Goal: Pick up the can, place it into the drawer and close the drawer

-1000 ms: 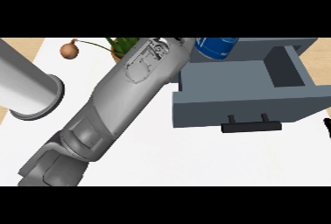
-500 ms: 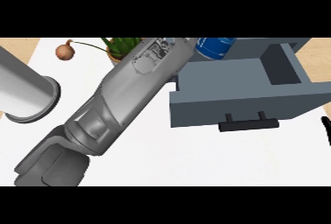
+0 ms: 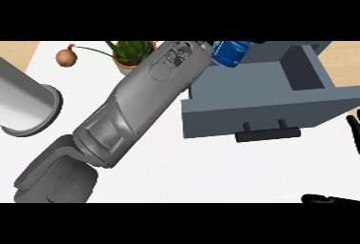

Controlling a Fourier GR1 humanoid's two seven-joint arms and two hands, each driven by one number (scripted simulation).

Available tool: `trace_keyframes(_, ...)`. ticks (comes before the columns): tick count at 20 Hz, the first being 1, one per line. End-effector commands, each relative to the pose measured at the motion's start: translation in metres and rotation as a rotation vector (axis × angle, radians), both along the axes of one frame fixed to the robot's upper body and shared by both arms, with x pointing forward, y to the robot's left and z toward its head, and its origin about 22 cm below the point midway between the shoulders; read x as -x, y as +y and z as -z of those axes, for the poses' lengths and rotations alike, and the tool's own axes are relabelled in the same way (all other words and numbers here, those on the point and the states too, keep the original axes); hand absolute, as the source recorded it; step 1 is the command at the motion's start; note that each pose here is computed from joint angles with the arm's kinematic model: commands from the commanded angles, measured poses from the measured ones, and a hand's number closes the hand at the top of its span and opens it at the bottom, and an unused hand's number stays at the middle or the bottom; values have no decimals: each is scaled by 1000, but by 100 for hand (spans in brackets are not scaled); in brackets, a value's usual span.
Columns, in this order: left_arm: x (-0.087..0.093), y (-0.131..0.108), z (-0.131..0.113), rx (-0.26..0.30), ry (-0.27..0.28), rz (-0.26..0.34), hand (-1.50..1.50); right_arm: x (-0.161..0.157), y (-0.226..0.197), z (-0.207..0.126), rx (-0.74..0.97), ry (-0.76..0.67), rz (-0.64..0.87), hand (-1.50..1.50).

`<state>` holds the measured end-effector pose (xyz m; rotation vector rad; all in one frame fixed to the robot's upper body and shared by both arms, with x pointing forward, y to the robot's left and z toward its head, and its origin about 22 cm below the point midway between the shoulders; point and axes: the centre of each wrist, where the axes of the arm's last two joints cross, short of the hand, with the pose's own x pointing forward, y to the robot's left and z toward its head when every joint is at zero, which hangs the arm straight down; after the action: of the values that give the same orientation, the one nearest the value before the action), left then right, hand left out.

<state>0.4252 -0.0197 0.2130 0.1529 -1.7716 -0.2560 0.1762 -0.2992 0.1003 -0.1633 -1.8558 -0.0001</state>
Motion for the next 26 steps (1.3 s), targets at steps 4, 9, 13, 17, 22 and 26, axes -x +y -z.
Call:
trace_keyframes(4,-6,9,23,-66,-36,-48,150,-10,14,-7,1,-21,-29,-150)
trace_keyframes(9,-5,9,29,-102,-37,-41,150,-11,12,-16,2,-46,-37,-150)
trace_keyframes(13,-4,9,34,-104,-28,-93,-150,-18,10,-11,9,-32,-29,-150)
trace_keyframes(17,-5,19,56,-94,-30,-133,-150,-6,7,-13,24,-13,-57,-150)
trace_keyframes(22,-4,16,54,-82,-40,-153,-150,-17,12,-13,5,-29,-48,-150)
trace_keyframes(26,-4,14,47,-47,-25,-154,-150,-14,14,-24,27,-50,-55,-150)
